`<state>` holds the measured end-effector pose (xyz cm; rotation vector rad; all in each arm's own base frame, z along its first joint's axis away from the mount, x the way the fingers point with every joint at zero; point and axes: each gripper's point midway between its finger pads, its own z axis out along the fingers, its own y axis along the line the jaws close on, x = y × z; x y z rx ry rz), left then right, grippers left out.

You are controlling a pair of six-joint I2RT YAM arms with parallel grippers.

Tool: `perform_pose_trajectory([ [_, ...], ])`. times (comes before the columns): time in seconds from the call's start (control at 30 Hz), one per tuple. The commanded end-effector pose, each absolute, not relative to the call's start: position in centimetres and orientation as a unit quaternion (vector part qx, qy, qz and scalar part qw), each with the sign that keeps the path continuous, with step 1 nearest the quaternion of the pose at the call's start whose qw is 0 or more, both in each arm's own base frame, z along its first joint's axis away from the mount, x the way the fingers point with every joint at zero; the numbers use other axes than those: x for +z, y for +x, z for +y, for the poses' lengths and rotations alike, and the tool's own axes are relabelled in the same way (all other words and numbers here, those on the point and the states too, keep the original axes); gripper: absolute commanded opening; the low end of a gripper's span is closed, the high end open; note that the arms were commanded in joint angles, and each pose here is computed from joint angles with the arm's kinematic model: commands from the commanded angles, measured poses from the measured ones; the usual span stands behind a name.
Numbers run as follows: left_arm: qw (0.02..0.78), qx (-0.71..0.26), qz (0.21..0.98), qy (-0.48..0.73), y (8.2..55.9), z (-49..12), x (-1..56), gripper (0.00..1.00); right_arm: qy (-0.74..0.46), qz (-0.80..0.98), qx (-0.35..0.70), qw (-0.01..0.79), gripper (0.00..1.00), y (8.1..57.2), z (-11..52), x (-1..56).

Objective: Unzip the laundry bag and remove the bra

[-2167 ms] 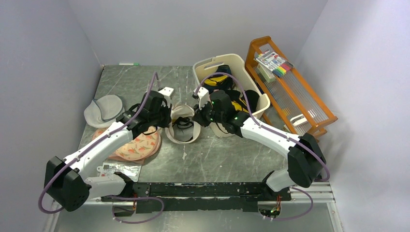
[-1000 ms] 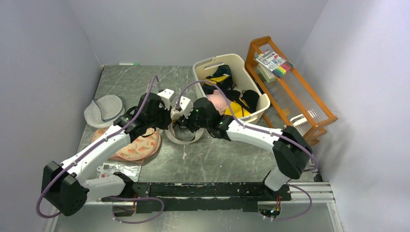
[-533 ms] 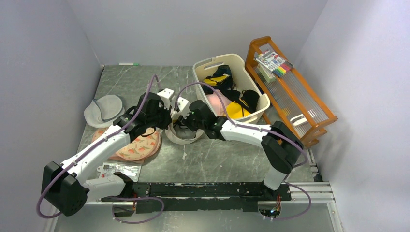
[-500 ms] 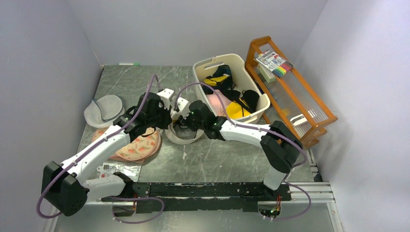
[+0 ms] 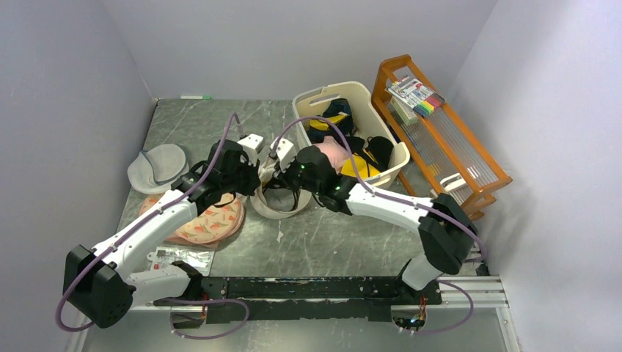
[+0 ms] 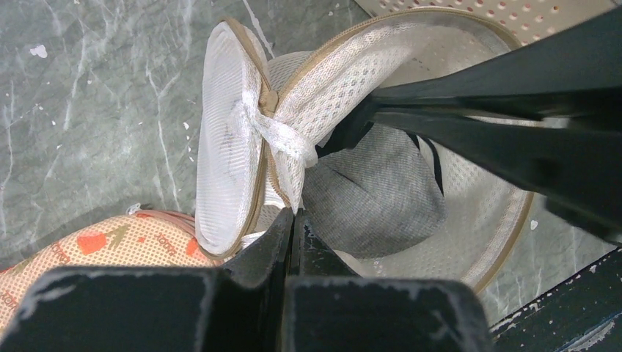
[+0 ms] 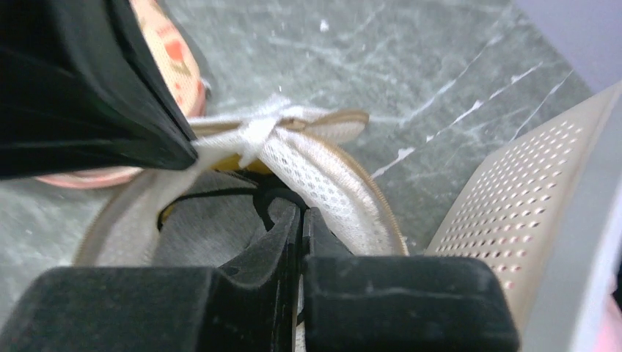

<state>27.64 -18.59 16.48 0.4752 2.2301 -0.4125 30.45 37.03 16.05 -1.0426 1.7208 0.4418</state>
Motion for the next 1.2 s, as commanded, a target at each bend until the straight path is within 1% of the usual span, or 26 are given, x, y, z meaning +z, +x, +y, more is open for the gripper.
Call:
perform_pose_trajectory([
  [0.0,0.424,-0.179,0.867,0.191,28.1,-18.9,17.6,0.07,-0.409,0.685,0.223,0.56,0.0,29.6,37.1,20.8],
  [0.2,0.422,-0.186,0.866,0.194,28.1,-19.1,17.7,0.07,-0.379,0.643,0.268,0.609,0.0,28.2,36.3,26.1],
  [0.5,0.422,-0.187,0.865,0.195,27.9,-19.1,17.8,0.07,-0.325,0.586,0.323,0.668,0.0,27.8,36.5,34.6],
  [0.9,0.417,-0.192,0.866,0.199,27.8,-19.2,17.7,0.07,-0.26,0.488,0.377,0.743,0.0,25.9,34.4,44.8],
  [1.17,0.42,-0.188,0.866,0.196,27.8,-19.0,17.8,0.07,-0.226,0.424,0.391,0.785,0.0,24.6,32.4,51.1],
])
